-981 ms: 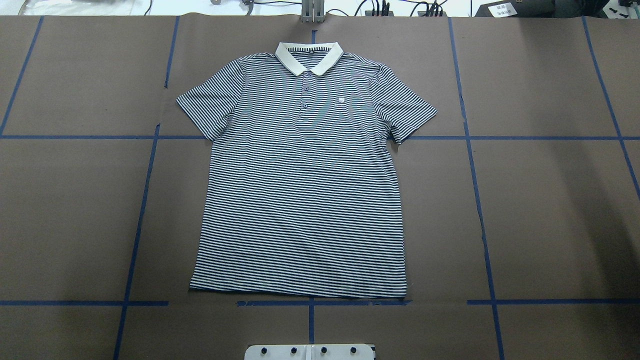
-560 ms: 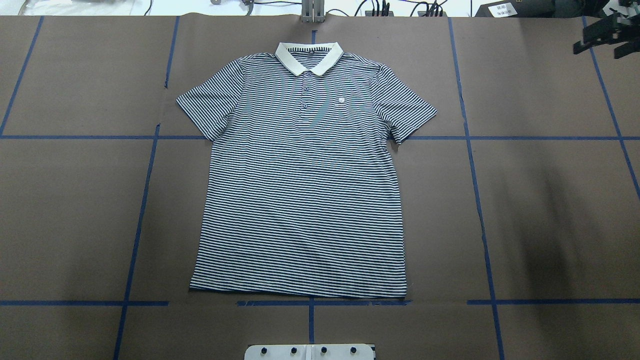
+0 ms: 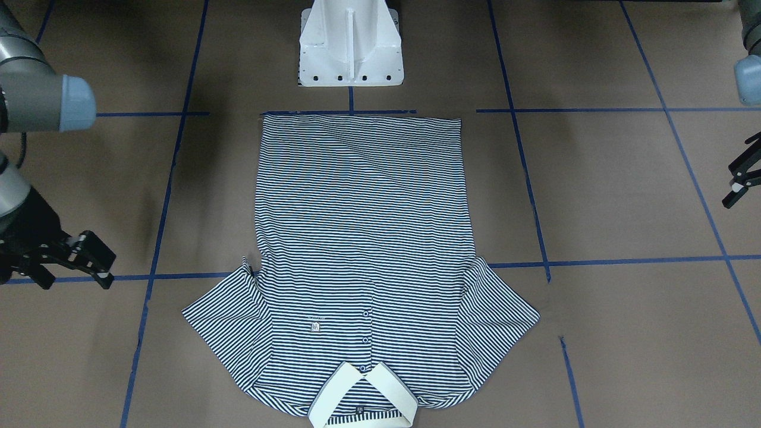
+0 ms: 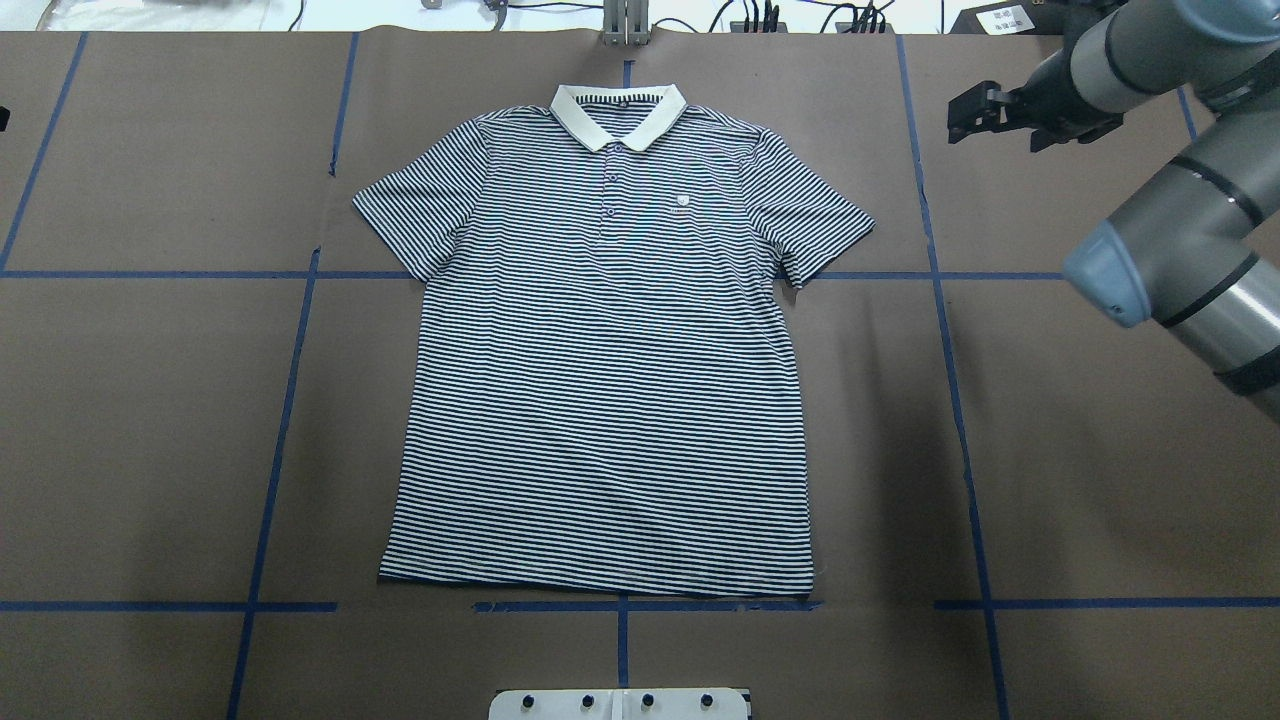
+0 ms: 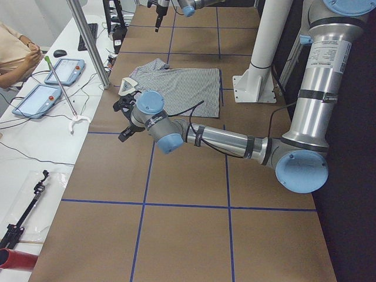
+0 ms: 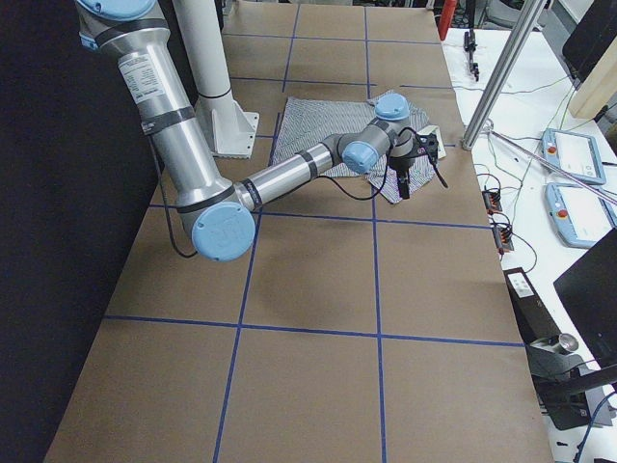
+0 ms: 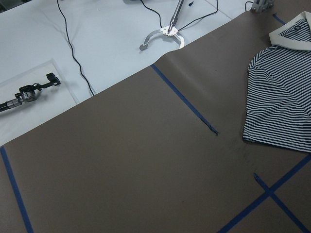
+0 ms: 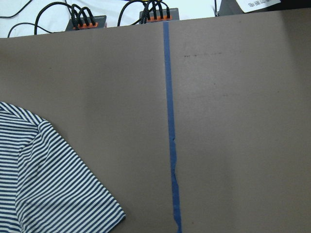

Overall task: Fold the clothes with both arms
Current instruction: 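Move the right gripper toward the shirt's sleeve nearest it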

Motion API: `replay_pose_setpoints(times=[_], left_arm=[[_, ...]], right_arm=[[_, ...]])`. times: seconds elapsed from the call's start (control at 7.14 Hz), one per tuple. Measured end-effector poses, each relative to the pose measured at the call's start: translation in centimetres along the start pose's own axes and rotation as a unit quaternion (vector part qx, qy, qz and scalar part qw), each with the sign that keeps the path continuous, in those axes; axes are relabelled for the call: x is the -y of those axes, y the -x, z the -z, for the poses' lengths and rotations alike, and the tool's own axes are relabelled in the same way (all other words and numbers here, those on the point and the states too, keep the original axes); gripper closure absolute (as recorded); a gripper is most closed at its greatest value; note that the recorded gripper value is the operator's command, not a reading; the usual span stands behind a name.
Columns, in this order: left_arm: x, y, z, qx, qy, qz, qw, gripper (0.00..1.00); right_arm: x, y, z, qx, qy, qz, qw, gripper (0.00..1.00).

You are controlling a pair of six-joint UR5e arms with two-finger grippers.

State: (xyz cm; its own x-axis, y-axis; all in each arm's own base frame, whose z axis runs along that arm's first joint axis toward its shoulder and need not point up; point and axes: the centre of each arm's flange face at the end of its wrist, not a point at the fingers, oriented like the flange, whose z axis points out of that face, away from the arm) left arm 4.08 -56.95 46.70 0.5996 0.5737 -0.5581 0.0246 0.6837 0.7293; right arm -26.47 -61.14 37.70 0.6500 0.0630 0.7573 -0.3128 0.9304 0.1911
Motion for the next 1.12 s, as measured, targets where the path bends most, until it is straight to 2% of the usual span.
replay_pose_setpoints(times=[0.14,0.42,0.7,1.12], left_arm=[[0.2,-0.1,0.0,0.000,-0.001,0.001,1.0000,0.00],[0.4,-0.2,0.0,-0.001,-0.002,0.000,1.0000,0.00],[0.4,-0.2,0.0,-0.001,-0.002,0.000,1.0000,0.00],[0.5,-0.2,0.0,-0.001,-0.003,-0.001,1.0000,0.00]], right_arm=[[-1.3,1.0,-2.5,0.011,-0.013,-0.007,0.9998,0.12],[-4.1,3.0,-6.7,0.020,-0.033,-0.028,0.9988,0.28],[-5.5,5.2,-9.2,0.014,-0.046,-0.050,0.9976,0.31],[-6.6,6.6,-12.0,-0.003,-0.048,-0.052,0.9975,0.38]])
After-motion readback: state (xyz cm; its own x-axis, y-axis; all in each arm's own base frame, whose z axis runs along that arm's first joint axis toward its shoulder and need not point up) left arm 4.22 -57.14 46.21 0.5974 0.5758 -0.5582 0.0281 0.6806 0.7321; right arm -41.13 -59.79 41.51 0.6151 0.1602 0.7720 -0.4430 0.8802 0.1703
